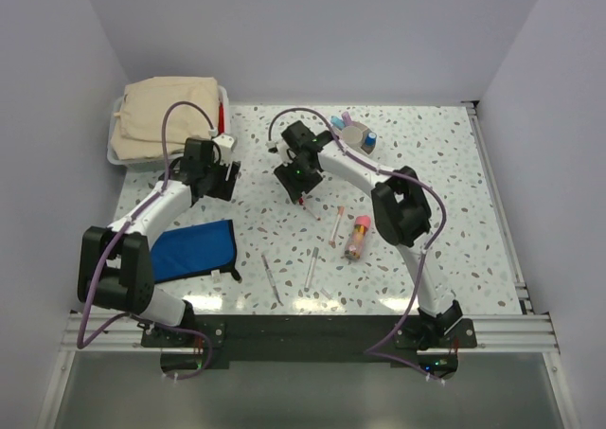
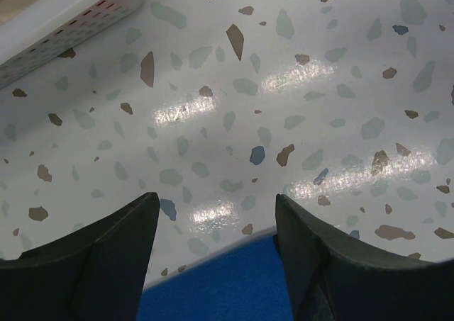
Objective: Sort the stationery into containers
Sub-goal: Pick up the pen from the center of the board, then place the pen in the storage box.
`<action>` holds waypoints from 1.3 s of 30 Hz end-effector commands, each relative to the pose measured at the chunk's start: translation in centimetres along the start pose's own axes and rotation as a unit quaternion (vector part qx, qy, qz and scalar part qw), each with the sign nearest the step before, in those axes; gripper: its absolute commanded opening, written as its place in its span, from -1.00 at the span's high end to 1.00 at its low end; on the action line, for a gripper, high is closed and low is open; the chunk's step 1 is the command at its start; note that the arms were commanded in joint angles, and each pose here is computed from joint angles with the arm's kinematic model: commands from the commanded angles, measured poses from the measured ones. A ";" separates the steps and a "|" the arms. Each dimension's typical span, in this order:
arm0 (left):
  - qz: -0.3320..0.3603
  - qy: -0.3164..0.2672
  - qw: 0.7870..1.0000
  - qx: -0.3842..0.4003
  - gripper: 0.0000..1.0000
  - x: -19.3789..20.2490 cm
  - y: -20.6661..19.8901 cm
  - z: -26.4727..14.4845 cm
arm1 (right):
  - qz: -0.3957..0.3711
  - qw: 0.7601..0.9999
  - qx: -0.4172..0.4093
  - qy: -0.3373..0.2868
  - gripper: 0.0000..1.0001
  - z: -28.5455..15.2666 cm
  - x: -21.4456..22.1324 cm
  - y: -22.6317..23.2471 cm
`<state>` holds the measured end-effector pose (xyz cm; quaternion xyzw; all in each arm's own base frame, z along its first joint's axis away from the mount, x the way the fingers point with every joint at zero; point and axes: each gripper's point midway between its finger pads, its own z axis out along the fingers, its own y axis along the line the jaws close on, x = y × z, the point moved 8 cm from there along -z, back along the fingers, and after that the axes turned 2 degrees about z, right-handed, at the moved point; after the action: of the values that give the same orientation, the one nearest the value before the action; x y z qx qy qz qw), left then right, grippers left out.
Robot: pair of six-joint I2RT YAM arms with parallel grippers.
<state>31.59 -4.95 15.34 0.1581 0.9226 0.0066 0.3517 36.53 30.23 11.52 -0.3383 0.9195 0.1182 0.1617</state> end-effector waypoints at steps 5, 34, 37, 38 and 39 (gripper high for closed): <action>-0.010 -0.029 1.000 -0.002 -0.43 -1.3 0.1 -0.2 | -0.020 1.000 0.012 -0.021 0.00 1.2 -1.7 -0.4; 0.009 -0.035 0.995 0.089 -0.36 -6.1 -1.1 3.1 | 0.115 0.872 0.066 -0.472 1.00 -20.9 -1.1 -10.6; 0.028 -0.039 0.994 0.094 -0.36 -7.0 -1.5 3.2 | 0.104 0.859 0.062 -0.498 1.00 -20.2 -1.5 -10.8; 0.033 -0.039 0.994 0.095 -0.36 -7.2 -1.7 3.1 | 0.099 0.855 0.061 -0.505 1.00 -20.0 -1.6 -10.8; 0.035 -0.037 0.994 0.095 -0.36 -7.4 -1.7 3.1 | 0.086 0.845 0.067 -0.523 1.00 -20.1 -2.0 -11.1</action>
<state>37.23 -7.93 15.75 0.1948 0.9143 -0.0640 0.3494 39.16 15.53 28.79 -0.1275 0.7903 0.2043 0.5634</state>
